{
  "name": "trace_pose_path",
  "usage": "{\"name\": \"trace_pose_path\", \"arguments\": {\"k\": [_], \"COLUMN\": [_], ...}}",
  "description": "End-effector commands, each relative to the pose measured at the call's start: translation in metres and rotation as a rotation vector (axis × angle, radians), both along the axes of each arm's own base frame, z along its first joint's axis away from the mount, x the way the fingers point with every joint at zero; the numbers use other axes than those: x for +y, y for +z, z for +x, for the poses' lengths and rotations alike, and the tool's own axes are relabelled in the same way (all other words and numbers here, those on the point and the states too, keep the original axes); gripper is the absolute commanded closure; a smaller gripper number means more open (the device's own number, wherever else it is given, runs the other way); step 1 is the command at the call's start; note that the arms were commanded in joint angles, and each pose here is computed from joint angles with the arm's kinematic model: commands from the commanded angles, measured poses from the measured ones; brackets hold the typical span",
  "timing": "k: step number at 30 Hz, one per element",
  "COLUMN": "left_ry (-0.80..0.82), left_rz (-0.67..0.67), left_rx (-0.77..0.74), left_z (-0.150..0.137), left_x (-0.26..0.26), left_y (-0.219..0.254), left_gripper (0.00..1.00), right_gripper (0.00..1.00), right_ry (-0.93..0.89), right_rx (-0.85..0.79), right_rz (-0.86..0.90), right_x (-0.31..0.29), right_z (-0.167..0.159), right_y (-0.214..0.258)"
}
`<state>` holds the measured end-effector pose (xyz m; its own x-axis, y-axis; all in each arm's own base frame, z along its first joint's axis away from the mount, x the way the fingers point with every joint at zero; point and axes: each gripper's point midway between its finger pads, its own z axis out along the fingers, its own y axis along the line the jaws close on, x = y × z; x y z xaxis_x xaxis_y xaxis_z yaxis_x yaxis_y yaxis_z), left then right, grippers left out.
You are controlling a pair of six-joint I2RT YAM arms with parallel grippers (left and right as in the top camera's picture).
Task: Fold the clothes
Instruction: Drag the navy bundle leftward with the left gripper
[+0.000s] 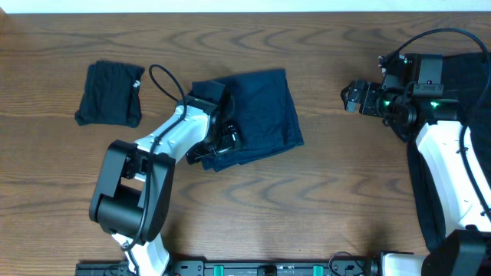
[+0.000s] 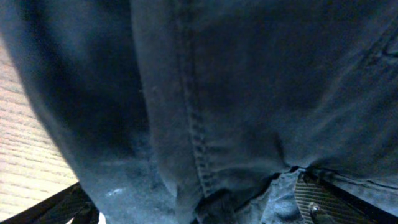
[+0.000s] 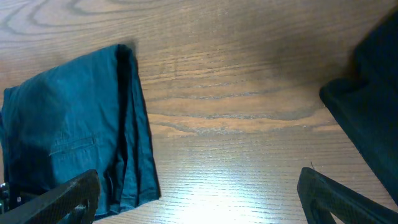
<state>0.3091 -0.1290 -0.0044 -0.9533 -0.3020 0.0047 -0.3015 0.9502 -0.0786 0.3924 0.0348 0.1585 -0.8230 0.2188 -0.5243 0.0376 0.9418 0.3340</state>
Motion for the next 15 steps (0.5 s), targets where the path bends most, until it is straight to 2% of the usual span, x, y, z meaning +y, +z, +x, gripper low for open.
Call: {"name": "trace_pose_path", "arguments": {"k": [1, 4, 10, 15], "left_ry": [0.036, 0.035, 0.033, 0.031], "left_rz": [-0.001, -0.063, -0.090, -0.089], "left_rx": [0.078, 0.085, 0.092, 0.093], "left_z": [-0.024, -0.028, -0.029, -0.029], "left_x": [0.003, -0.006, -0.011, -0.011], "left_y": [-0.033, -0.037, -0.036, -0.036], "left_gripper": [0.01, 0.02, 0.13, 0.36], "right_gripper": [0.01, 0.01, 0.01, 0.01], "right_ry": [-0.012, -0.012, -0.012, -0.012], "right_rx": [0.007, 0.007, 0.007, 0.007], "right_rz": [-0.001, -0.001, -0.001, -0.001], "right_x": [-0.003, -0.003, -0.003, -0.003], "right_z": [-0.001, -0.001, 0.000, -0.001], "right_y": [-0.002, -0.002, -0.002, -0.002]}}
